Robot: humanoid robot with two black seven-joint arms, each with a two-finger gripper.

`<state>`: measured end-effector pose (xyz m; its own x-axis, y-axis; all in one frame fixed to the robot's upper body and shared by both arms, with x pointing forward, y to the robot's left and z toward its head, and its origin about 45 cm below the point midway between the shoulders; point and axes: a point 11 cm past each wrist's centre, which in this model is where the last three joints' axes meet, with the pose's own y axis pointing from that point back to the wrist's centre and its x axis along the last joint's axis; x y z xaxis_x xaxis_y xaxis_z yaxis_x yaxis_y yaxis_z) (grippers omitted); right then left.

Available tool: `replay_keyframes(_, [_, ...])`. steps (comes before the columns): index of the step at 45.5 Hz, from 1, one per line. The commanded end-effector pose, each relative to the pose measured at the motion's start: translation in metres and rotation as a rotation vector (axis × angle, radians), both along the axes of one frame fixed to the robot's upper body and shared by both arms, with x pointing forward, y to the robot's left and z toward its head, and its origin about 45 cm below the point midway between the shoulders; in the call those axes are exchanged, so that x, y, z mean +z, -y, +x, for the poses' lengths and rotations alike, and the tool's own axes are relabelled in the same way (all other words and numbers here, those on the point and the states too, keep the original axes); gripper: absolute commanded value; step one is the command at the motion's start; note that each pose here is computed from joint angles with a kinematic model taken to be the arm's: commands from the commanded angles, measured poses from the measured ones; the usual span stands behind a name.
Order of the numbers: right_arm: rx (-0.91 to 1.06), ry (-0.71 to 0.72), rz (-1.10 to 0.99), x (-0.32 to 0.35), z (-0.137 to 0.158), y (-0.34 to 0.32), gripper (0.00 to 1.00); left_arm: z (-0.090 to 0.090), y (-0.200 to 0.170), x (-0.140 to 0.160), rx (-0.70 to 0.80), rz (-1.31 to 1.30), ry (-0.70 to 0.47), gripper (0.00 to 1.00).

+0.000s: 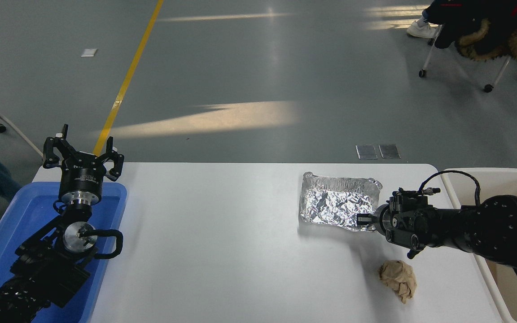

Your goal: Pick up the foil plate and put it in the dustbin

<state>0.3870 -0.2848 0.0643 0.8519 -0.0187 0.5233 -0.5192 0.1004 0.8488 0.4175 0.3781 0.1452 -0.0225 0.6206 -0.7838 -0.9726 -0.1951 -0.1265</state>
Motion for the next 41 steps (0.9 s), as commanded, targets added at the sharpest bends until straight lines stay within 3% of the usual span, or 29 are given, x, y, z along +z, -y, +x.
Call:
replay_keyframes(1, [-0.033, -0.007, 0.053, 0.047, 0.008, 0.003, 0.0, 0.0, 0.0, 0.0, 0.0, 0.0, 0.0, 0.99])
replay_keyframes(8, [-0.056, -0.046, 0.084, 0.102, -0.005, 0.019, 0.0, 0.0, 0.0, 0.0, 0.0, 0.0, 0.0, 0.99])
replay_keyframes(21, [-0.01, -0.144, 0.087, 0.22, -0.062, 0.018, 0.0, 0.0, 0.0, 0.0, 0.0, 0.0, 0.0, 0.99])
replay_keyframes(27, [0.008, -0.108, 0.142, 0.286, -0.056, 0.01, 0.0, -0.001, 0.0, -0.001, 0.002, -0.001, -0.002, 0.99])
replay_keyframes(41, [0.12, -0.162, 0.276, 0.387, -0.075, -0.028, 0.0, -0.001, 0.0, -0.001, 0.002, -0.001, -0.002, 0.99])
